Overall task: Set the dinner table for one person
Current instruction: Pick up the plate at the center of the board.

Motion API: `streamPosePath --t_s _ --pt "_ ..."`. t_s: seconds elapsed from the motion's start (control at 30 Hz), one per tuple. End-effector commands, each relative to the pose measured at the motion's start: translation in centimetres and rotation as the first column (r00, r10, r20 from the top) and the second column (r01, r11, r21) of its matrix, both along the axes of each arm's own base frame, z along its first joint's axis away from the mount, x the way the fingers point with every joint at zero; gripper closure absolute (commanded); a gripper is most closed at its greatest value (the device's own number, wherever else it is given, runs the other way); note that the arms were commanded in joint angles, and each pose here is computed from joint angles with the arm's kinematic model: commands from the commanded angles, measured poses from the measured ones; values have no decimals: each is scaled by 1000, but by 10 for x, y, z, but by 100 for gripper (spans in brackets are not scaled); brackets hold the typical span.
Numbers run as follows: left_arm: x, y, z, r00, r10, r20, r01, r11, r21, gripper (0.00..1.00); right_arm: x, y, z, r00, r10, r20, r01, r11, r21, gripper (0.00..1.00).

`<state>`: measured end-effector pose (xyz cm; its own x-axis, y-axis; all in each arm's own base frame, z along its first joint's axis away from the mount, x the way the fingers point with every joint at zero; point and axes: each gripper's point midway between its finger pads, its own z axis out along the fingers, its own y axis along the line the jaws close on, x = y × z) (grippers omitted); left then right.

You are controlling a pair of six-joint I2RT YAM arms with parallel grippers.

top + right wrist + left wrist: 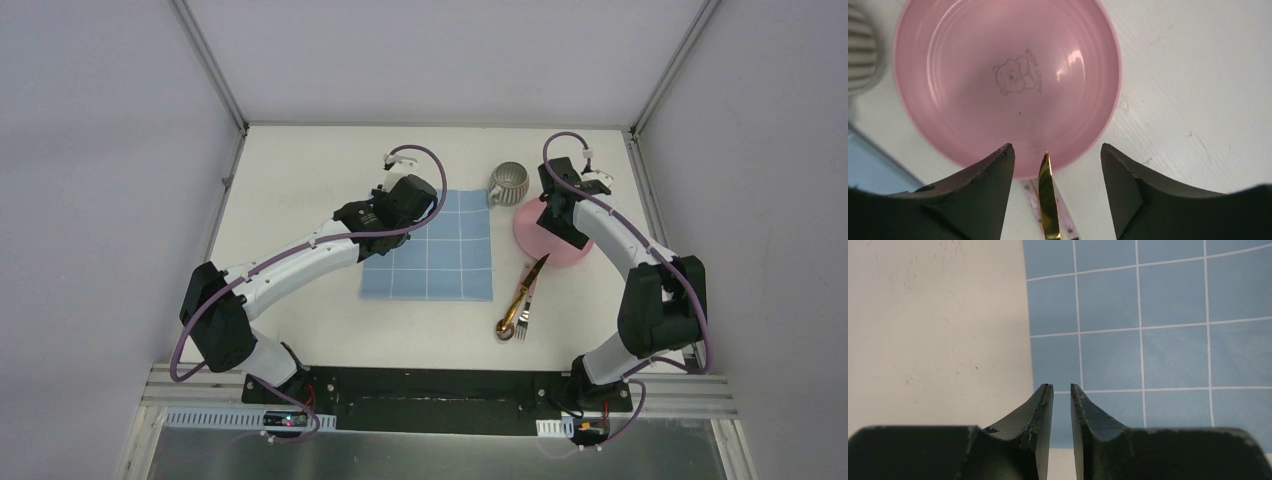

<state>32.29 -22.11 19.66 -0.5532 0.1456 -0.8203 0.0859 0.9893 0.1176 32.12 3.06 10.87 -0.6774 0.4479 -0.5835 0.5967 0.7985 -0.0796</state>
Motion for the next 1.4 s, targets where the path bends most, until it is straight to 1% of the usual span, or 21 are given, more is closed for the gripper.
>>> streamPosePath --t_s 0.0,0.3,0.5,0.57,0.73,0.9,1.13,1.2,1.37 --pt "2 1 19 999 5 49 -5 1000 0 78 32 -18 3 999 -39 38 40 999 -12 34" --pt "3 -1 11 999 5 35 -6 1000 18 78 36 -43 -46 990 -118 -71 116 993 -32 34" --pt "2 3 10 999 11 35 -11 1000 21 78 26 -66 -65 976 -187 -114 184 982 -33 34" --pt "2 0 10 999 7 32 -8 1000 18 78 23 -67 -73 972 -196 -128 196 981 -13 34" --pt "4 -2 7 1000 3 24 -3 1000 20 78 14 -72 -86 963 -211 -166 211 977 -16 34" --pt "5 -3 8 1000 2 25 -3 1000 19 79 15 -73 -77 969 -210 -133 210 978 -11 34" --pt "5 -9 10 1000 -9 19 9 1000 1 80 30 -80 -34 978 -205 -48 203 978 -41 34" --pt "4 -9 12 1000 -7 20 7 1000 -2 79 26 -82 -24 978 -206 -29 205 978 -42 34" --pt "5 -9 12 1000 -2 20 2 1000 6 79 8 -93 -13 974 -225 -17 223 970 -101 32"
